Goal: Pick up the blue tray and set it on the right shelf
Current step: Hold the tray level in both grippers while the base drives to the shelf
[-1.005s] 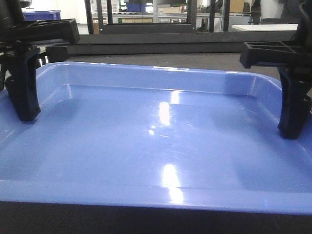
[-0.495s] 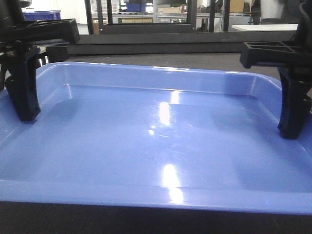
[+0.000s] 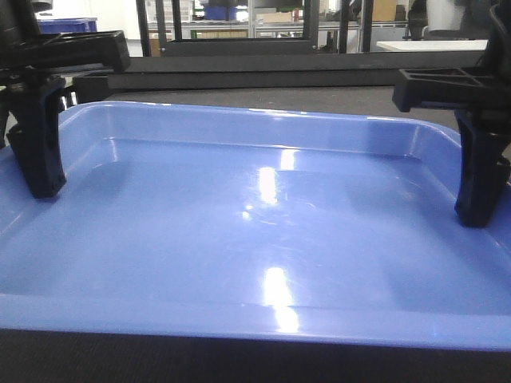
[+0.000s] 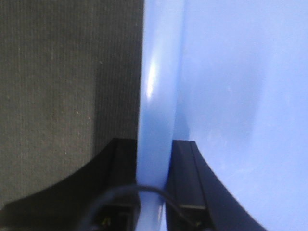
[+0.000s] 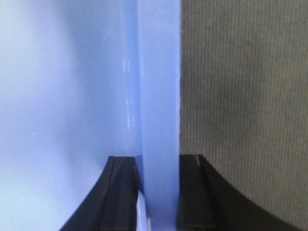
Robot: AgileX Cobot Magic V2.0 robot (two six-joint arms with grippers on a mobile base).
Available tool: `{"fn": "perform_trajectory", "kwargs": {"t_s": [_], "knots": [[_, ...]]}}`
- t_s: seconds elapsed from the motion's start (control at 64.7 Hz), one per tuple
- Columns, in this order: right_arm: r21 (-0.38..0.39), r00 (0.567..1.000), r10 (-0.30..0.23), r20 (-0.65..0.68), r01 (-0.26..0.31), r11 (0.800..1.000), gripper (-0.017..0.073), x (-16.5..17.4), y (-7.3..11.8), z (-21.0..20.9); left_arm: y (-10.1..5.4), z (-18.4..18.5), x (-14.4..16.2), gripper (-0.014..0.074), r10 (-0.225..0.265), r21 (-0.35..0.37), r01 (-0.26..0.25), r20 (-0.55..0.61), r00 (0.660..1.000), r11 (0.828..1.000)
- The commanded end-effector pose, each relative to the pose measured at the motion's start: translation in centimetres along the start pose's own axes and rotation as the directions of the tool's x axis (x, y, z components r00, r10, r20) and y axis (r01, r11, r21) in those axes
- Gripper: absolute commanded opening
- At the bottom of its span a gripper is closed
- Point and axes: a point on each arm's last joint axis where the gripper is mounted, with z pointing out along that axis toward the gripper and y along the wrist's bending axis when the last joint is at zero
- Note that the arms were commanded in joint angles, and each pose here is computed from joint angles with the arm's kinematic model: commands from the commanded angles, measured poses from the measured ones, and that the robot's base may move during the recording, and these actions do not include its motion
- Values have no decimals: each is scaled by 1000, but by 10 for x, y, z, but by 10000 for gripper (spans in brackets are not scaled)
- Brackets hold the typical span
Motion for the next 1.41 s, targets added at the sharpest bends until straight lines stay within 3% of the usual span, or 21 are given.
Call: {"fn": "perform_trajectory", "kwargs": {"t_s": [0.0, 1.391], "knots": [[-64, 998, 12, 60, -8, 998, 116, -2, 5, -18, -6, -19, -1, -17, -17, 71, 13, 65, 998, 997], [-64, 998, 12, 60, -8, 998, 116, -2, 5, -18, -10, -20, 2, -17, -39, 108, 36, 33, 999, 994]]}}
